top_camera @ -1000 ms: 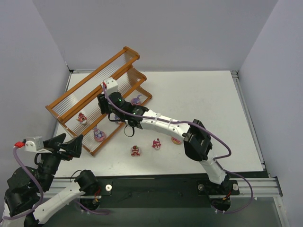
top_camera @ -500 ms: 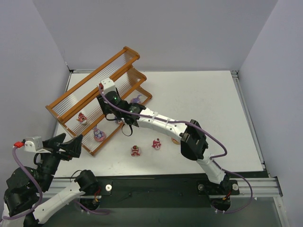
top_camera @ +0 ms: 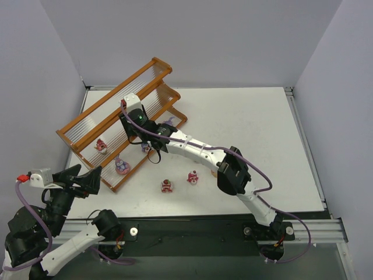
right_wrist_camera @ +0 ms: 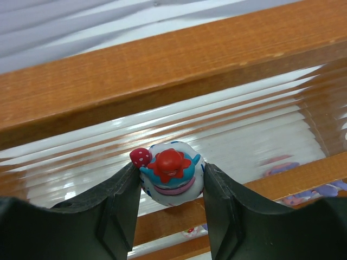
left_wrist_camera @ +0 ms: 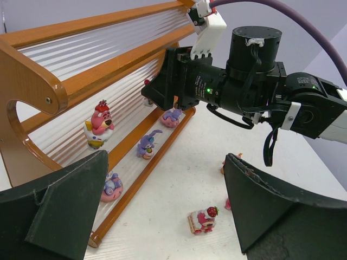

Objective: Place and organize the plastic toys onto the shelf

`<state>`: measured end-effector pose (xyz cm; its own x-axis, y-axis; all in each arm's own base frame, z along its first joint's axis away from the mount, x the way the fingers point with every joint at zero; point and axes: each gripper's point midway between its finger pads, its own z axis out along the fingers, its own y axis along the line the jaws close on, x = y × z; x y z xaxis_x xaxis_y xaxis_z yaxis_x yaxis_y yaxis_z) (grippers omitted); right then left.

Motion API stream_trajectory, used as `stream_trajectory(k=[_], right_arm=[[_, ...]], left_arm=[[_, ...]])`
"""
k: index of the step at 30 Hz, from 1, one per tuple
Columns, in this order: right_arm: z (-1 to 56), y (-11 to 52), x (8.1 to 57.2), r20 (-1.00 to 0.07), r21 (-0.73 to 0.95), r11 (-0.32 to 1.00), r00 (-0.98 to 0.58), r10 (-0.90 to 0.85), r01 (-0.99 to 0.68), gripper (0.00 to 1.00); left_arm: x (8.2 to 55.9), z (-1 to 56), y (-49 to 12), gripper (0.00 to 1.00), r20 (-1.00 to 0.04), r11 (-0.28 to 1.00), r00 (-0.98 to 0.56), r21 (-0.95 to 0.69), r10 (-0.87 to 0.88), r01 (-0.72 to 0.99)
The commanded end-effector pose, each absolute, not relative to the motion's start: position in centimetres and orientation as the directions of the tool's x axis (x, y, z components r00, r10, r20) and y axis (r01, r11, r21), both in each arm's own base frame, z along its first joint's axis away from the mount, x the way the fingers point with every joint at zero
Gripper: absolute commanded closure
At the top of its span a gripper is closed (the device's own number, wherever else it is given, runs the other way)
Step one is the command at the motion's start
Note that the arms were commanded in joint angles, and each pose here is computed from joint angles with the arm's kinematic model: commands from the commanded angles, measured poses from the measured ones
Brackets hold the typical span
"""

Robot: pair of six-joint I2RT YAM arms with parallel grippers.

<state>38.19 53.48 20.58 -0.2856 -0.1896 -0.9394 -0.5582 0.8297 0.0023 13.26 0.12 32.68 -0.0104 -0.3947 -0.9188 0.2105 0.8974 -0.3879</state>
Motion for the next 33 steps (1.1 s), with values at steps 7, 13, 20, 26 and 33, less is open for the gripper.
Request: stream_trajectory(k=[7,13,20,26,33], right_arm=[[20.6,52.8,39.2,-0.937,-0.038,0.844,-0.275,-0.216,-0.535,0.86],[20.8,53.0,39.2,-0.938,-0.043,0.841,-0.267,-0.220,-0.540,0.66],[21.0,53.0,39.2,-0.940,-0.045,0.843,-0.262,-0.217,-0.537,0.57],[21.2,53.3,39.1,-0.944,-0.042,0.841,-0.255,-0.211,-0.539,0.53],[22.0,53.2,38.9,-0.950,-0.034,0.843,-0.244,-0.193,-0.537,0.40]], left_arm=[[12.7,33.5,1.1,0.03,-0.891,0.872,0.028,-0.436,-0.453,0.223],[12.7,33.5,1.2,0.03,-0.891,0.873,0.030,-0.436,-0.453,0.219],[12.7,33.4,1.3,0.03,-0.891,0.873,0.030,-0.437,-0.453,0.214],[12.6,33.5,1.4,0.03,-0.890,0.873,0.031,-0.438,-0.455,0.213],[12.6,33.6,1.6,0.03,-0.889,0.873,0.034,-0.440,-0.456,0.209]])
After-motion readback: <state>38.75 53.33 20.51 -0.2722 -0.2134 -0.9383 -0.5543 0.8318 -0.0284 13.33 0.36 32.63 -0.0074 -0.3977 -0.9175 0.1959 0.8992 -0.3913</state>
